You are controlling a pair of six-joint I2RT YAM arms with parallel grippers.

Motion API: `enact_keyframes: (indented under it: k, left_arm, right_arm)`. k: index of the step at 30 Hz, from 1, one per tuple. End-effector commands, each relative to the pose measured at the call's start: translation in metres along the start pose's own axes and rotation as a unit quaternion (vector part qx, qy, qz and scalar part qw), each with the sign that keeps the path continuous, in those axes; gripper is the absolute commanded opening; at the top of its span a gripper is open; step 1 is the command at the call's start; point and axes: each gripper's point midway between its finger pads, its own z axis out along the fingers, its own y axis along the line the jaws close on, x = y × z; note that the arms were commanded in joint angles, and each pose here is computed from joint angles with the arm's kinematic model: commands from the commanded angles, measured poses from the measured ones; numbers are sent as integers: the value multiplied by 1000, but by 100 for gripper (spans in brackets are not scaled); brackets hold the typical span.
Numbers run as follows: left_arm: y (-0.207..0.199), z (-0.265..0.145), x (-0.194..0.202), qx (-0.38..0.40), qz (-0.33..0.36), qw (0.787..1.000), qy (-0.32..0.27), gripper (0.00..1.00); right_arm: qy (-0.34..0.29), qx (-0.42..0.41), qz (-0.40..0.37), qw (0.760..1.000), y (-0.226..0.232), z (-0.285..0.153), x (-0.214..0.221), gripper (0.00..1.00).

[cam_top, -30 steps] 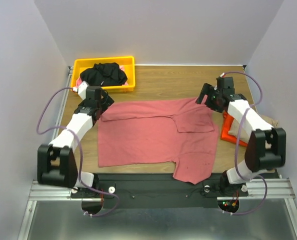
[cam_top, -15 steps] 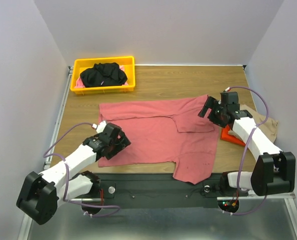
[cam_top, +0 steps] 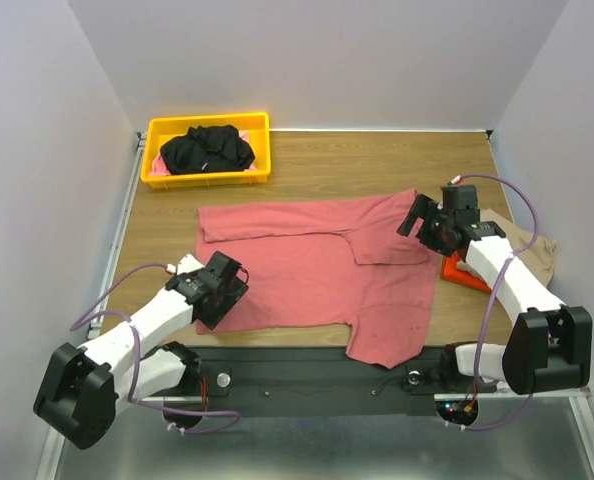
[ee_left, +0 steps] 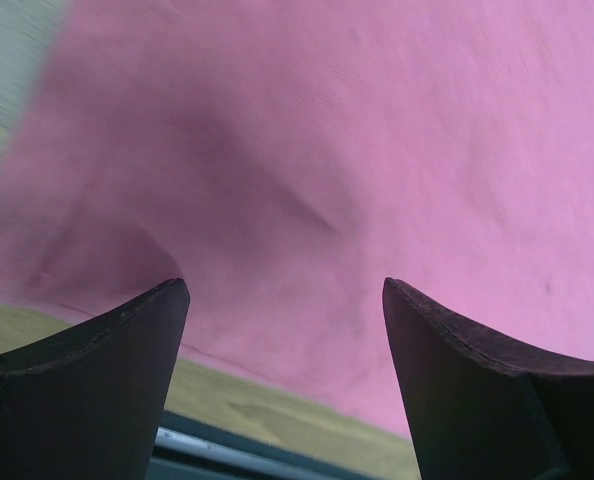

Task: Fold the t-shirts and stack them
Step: Fold the tshirt

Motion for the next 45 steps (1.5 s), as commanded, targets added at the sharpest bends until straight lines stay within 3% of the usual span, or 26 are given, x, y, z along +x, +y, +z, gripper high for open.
enact_keyframes:
  k: [1,3,6,12,16,22,25,35,45]
  left_arm:
    - [9,-3,-46,-47,-54,995,-77,90]
    - [12,-2,-67,-53,-65,991,-106,90]
    - [17,3,-80,-64,-53,991,-101,88]
    - [18,7,-73,-86,-16,994,-72,90]
    - [3,-11,-70,-48,0,997,-66,92]
    - [-11,-29,-27,-29,75,997,-16,93]
    - [1,-16,6,-76,134,987,32,92]
    - [0,-10,23,-112,153,980,52,58]
    - [15,-4,19,-173,171,969,41,41]
  right_arm:
    - [-15,11,-2,1000,-4,1,-7,100]
    - [-13,17,-3,1000,-6,3,-7,100]
    - [-17,37,2,999,-14,5,-7,100]
    - [-12,25,3,1000,-10,3,-5,100]
    - [6,-15,-4,1000,1,-3,7,100]
    - [32,-14,-8,999,-5,0,31,100]
    - [37,-14,-9,999,-7,-1,38,100]
    - [37,0,-19,999,-19,-1,47,100]
    - [35,19,-22,999,-28,2,49,100]
